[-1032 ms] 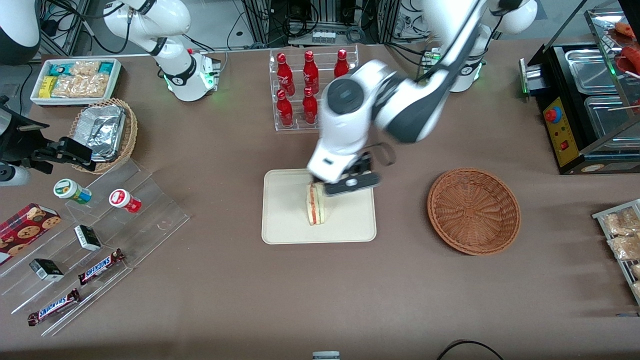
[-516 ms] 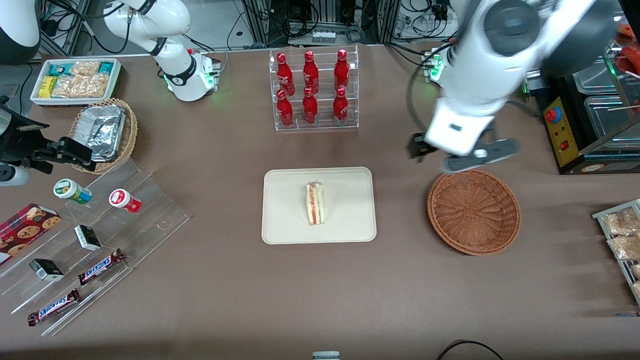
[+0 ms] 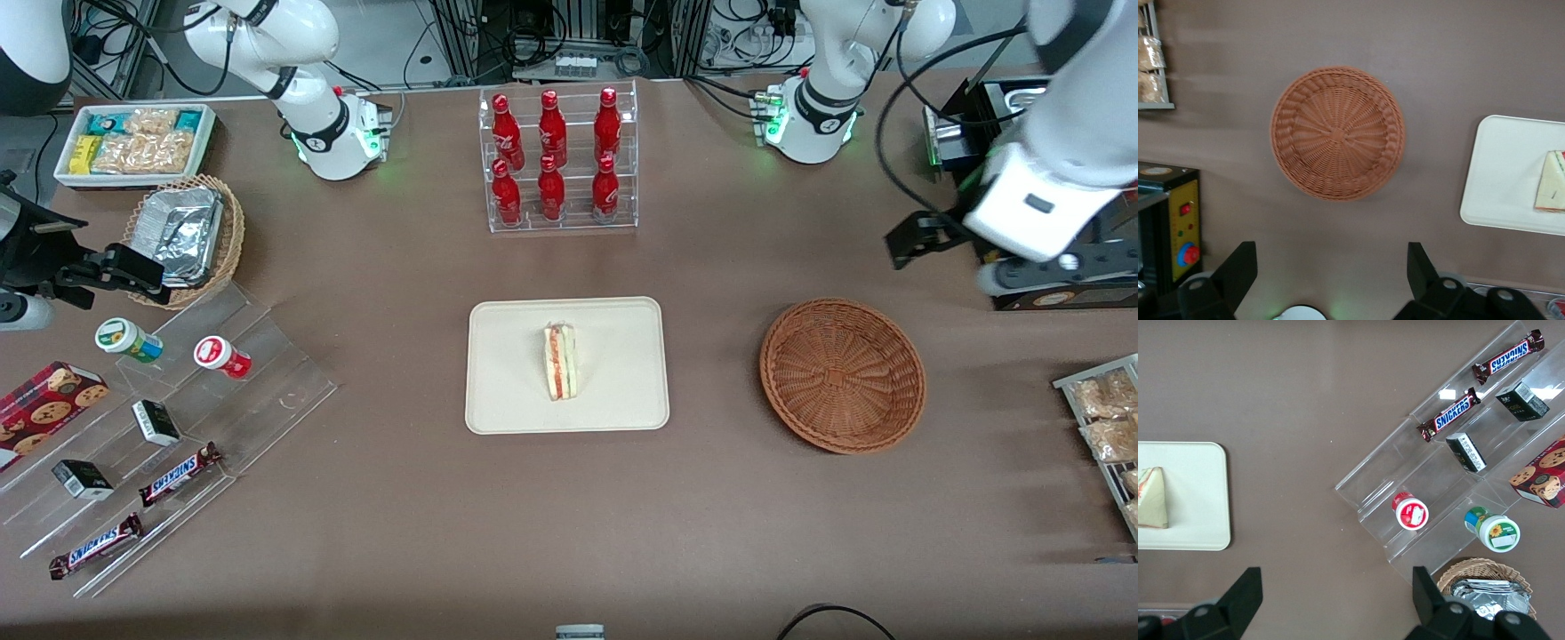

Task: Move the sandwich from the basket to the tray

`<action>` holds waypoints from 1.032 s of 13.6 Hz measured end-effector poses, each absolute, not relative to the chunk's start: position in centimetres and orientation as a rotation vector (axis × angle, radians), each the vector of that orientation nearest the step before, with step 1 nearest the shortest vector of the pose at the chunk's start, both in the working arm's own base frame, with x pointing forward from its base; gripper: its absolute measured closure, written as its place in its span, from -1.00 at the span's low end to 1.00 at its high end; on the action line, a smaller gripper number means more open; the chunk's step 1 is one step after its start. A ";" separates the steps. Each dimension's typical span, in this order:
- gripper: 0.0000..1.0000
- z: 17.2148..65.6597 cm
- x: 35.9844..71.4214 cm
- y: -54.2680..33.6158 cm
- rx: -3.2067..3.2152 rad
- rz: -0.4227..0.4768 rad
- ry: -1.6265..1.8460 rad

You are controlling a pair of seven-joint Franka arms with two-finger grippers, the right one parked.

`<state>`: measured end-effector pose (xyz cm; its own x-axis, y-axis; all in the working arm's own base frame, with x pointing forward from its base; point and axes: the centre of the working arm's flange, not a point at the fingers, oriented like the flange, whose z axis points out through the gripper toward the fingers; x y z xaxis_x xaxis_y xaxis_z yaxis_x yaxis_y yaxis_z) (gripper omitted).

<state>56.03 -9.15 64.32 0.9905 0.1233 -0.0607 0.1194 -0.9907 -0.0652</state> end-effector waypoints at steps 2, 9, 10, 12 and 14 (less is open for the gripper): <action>-0.98 64.7 56.1 -7.1 -3.079 0.093 -0.152; -0.99 65.2 55.8 -1.3 -3.140 0.154 -0.078; -0.99 65.1 55.7 -1.5 -3.150 0.164 -0.061; -0.99 65.1 55.7 -1.7 -3.169 0.174 -0.033; -0.99 65.2 55.6 -1.8 -3.176 0.178 -0.022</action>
